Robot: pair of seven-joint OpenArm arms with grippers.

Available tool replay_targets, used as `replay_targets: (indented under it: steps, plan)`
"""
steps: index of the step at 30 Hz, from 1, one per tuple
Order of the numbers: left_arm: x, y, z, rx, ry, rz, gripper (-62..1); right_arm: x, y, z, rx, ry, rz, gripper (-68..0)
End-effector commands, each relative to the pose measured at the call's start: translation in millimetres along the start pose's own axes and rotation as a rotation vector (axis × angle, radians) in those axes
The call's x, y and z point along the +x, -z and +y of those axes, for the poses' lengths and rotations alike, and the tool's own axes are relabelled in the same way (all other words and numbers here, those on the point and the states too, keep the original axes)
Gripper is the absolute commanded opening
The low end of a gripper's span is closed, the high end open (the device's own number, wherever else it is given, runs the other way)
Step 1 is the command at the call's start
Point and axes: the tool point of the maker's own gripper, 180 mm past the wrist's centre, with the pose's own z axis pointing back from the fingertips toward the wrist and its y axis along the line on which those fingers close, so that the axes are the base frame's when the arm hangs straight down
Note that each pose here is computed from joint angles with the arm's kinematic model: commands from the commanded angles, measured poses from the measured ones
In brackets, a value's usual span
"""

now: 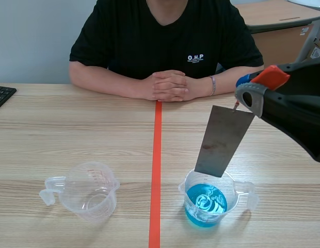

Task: Do the redox reaction experiment.
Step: 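Put the plate into the left beaker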

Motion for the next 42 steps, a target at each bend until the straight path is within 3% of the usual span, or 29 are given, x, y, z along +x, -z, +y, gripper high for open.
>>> replay_targets:
  steps: [1, 7, 19, 42]
  plan:
    - [5.2, -1.1, -3.9, -0.001, -0.001, -0.019, -56.7, 11.8, 1.4, -2.4, 0.015, -0.025, -0.032, -65.8]
    - [1.0, -3.5, -7.4, 0.012, -0.001, -0.008, -56.7, 17.5, 1.3, -3.6, 0.03, -0.011, -0.052, -65.8]
    - [-2.6, -3.2, -9.9, 0.008, -0.008, 0.011, -56.7, 26.7, 9.9, -6.6, 0.055, -0.036, -0.088, -65.8]
    - [-3.1, -3.1, -10.4, 0.005, -0.009, 0.014, -56.7, 47.6, 62.4, 6.8, 0.165, -0.059, -0.176, -65.8]
